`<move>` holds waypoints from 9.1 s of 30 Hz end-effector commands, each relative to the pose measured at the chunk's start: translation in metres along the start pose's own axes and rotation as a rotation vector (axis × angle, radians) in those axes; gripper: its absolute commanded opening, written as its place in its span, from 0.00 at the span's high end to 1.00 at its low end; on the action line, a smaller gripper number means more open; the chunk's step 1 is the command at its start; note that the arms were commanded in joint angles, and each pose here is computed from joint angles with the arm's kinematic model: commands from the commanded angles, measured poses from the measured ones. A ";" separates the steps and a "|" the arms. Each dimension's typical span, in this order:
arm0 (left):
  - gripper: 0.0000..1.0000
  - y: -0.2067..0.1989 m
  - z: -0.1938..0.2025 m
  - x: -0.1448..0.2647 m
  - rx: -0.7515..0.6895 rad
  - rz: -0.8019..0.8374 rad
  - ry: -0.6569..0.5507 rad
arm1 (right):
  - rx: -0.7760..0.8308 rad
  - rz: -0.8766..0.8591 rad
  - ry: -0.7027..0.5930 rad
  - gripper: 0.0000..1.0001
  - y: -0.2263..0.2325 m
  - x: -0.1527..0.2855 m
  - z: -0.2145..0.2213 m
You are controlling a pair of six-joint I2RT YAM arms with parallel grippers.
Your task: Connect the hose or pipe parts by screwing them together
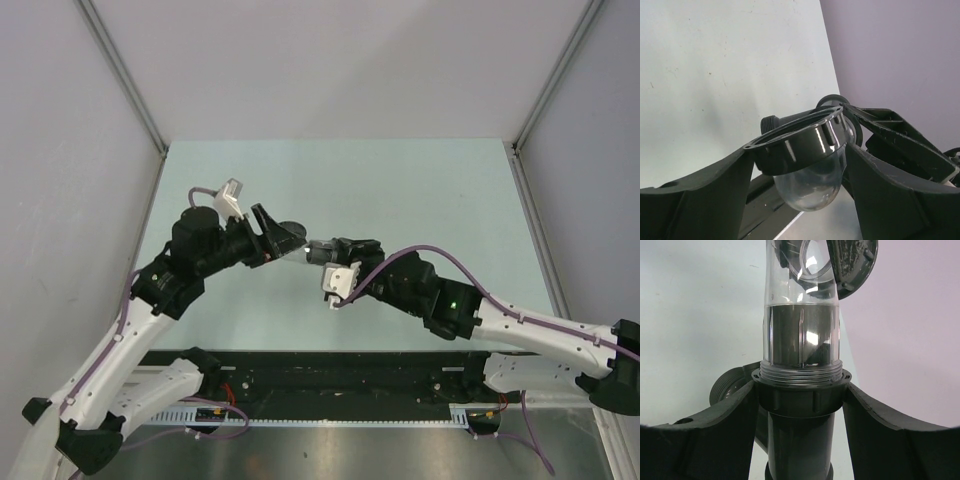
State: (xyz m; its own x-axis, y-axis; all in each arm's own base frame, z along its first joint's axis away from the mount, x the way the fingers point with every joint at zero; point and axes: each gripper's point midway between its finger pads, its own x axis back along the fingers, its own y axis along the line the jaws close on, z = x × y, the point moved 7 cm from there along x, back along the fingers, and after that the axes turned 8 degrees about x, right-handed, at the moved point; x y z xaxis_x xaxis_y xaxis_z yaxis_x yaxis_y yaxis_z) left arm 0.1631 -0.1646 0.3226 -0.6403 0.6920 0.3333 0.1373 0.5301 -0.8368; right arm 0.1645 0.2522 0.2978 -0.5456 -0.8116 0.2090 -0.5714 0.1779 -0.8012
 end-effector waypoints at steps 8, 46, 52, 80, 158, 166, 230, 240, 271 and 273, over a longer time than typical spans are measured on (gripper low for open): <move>0.69 -0.015 0.001 0.002 -0.167 0.196 0.053 | -0.119 -0.048 -0.200 1.00 -0.004 -0.005 -0.027; 0.00 -0.011 -0.018 0.051 -0.450 0.224 -0.325 | -0.279 0.000 -0.077 1.00 -0.046 0.013 0.027; 0.05 -0.019 -0.016 0.038 -0.213 0.165 -0.138 | -0.137 0.136 0.007 1.00 -0.050 0.012 0.015; 0.99 0.033 -0.019 -0.014 -0.313 0.001 0.104 | -0.135 0.061 -0.007 1.00 -0.021 -0.016 -0.001; 1.00 0.013 0.001 0.000 -0.612 0.523 0.226 | -0.364 -0.280 -0.443 1.00 -0.023 0.027 -0.013; 1.00 0.023 0.014 -0.016 -0.975 0.659 0.176 | -0.673 -0.518 -0.483 1.00 -0.025 0.019 0.008; 0.31 0.222 -0.057 -0.034 -0.206 -0.616 -0.074 | -0.738 -0.264 0.141 0.50 0.129 -0.139 0.096; 0.34 0.235 -0.057 -0.052 -0.162 -0.512 0.052 | -0.746 -0.238 0.147 0.67 0.130 -0.149 0.116; 1.00 0.263 -0.016 -0.075 0.176 -0.480 0.229 | 0.072 0.184 0.125 1.00 0.174 -0.110 0.102; 0.99 0.263 -0.015 -0.075 0.179 -0.480 0.230 | 0.101 0.222 0.117 1.00 0.178 -0.110 0.099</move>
State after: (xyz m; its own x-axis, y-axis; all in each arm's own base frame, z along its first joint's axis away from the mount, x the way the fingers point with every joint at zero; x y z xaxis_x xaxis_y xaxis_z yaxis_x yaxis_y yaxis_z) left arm 0.2786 -0.0656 0.1071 -0.5217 0.5121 0.6824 -0.1916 0.7091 -0.6786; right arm 0.1959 0.3092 0.0749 -0.7310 -0.6588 0.1778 -0.4878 0.3223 -0.8113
